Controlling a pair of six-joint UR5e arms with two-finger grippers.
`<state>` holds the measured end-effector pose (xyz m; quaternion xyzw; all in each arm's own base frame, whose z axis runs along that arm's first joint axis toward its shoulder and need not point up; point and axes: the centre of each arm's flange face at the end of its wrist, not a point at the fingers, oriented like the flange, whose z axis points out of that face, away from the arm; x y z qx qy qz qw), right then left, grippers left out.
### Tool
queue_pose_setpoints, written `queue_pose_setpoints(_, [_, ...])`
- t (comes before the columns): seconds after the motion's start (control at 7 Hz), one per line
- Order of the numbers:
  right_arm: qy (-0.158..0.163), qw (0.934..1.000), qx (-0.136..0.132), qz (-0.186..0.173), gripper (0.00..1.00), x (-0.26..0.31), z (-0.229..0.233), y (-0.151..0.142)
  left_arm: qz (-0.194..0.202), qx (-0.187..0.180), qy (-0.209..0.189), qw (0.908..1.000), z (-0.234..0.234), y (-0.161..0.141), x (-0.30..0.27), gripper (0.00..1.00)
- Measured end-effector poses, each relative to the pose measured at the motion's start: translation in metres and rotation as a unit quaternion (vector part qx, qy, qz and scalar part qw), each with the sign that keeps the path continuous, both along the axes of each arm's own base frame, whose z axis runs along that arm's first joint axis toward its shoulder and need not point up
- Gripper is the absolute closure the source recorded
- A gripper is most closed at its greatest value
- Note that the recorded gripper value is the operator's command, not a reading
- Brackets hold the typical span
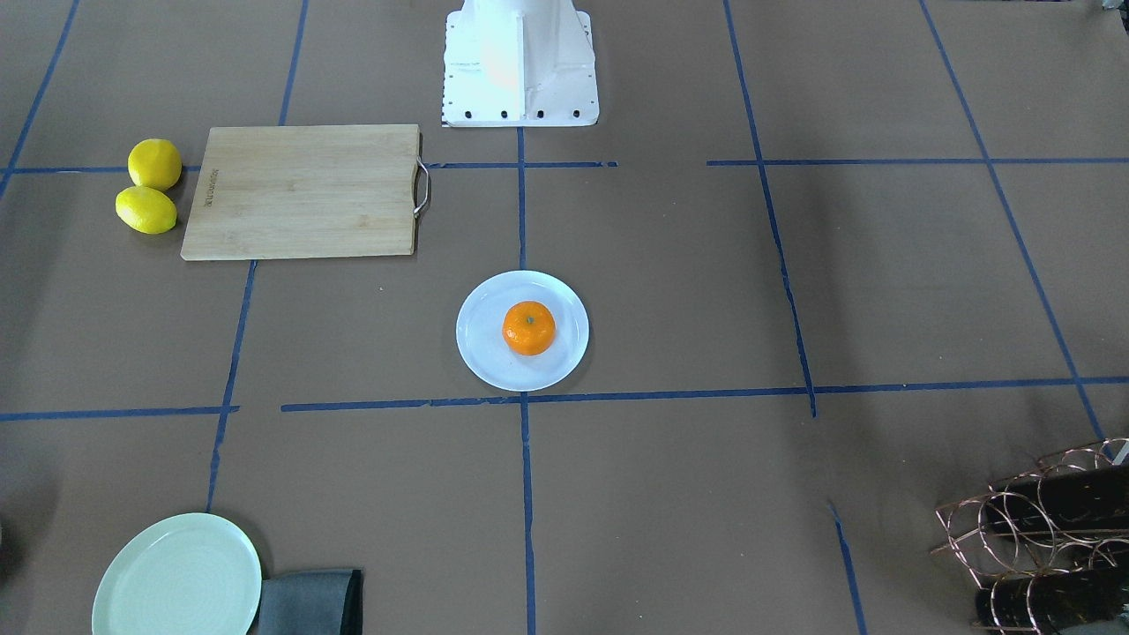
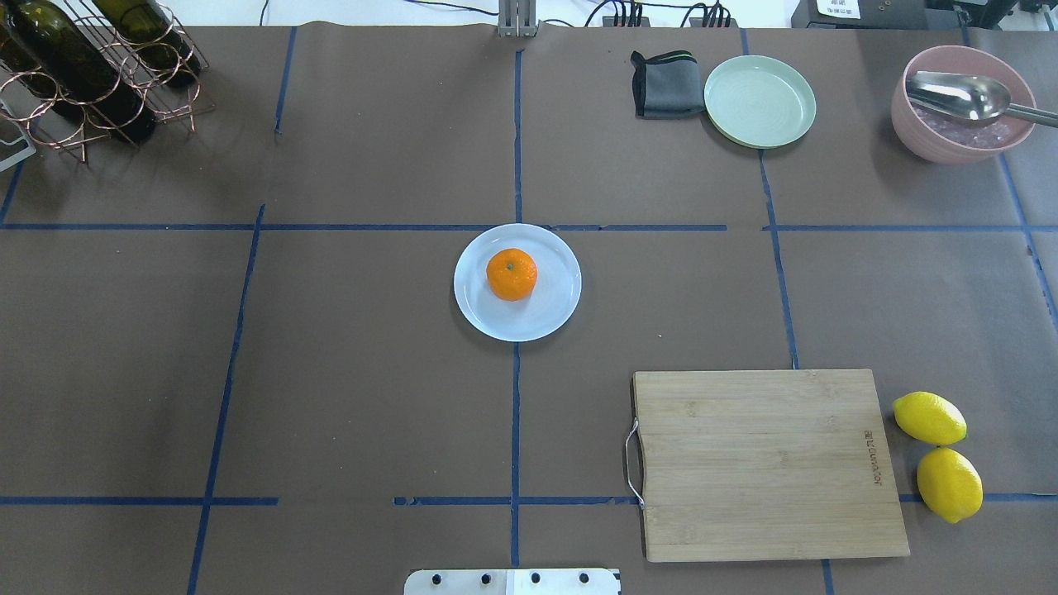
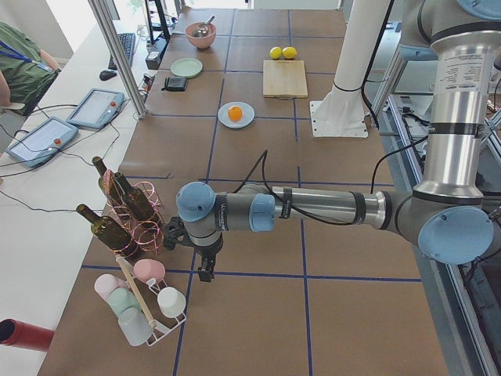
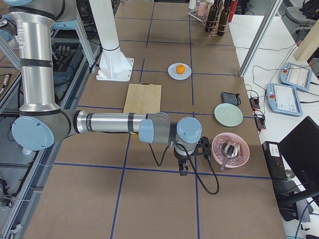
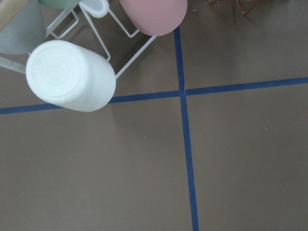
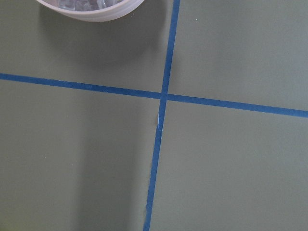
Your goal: Pick orange to plate
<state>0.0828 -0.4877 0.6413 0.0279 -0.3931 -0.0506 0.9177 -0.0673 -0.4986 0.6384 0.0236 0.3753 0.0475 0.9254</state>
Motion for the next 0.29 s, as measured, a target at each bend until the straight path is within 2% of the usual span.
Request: queue_pose_setpoints(0.29, [0.000,1.0000,0.001,0.000,0.00,0.0000,-0.0008,-0.0001,0.000,0.000,0.000,1.0000,-0.0002,0.0000,0.0000,0.00])
